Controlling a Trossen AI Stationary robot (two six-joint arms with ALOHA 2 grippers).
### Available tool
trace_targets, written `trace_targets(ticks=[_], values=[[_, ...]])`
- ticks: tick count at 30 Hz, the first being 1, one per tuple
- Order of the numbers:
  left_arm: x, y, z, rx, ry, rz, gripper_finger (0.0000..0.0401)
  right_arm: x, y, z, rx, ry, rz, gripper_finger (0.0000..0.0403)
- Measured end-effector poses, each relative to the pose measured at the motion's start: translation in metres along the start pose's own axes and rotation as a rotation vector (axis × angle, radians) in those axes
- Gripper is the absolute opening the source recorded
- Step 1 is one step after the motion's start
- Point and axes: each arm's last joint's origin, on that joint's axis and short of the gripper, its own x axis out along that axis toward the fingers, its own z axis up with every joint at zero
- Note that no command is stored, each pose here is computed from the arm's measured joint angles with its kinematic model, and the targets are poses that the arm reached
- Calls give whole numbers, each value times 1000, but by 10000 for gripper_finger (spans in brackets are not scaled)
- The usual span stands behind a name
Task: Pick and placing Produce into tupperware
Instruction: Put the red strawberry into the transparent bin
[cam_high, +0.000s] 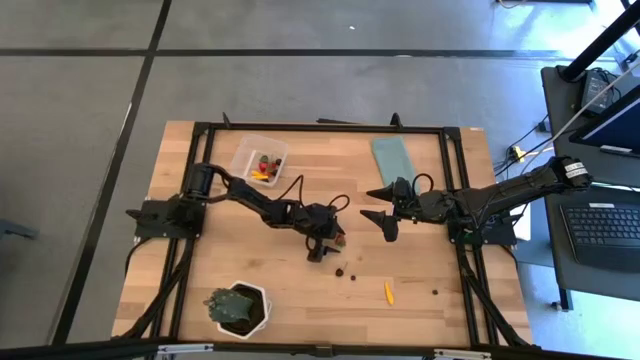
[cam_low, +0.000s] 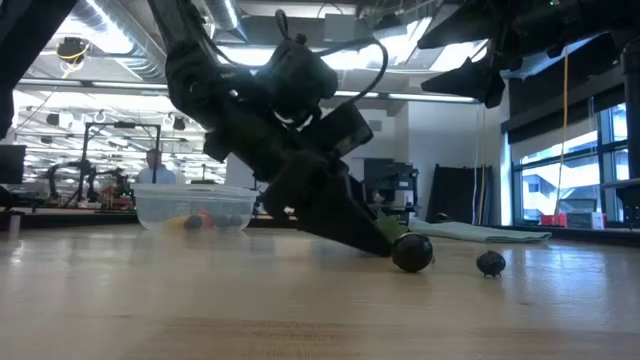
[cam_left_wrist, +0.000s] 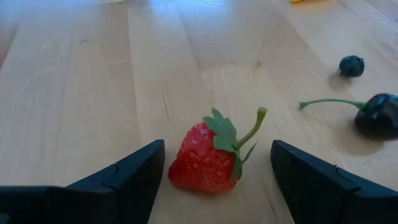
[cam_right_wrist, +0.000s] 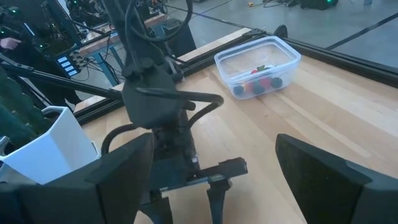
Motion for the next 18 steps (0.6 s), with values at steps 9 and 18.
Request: trace_targets(ticks=[9, 18], values=[[0, 2, 0, -13, 0, 17, 262, 0, 0, 0, 3, 0, 0, 339], [0, 0, 0, -11, 1, 19, 184, 0, 0, 0, 3, 1, 0, 339]])
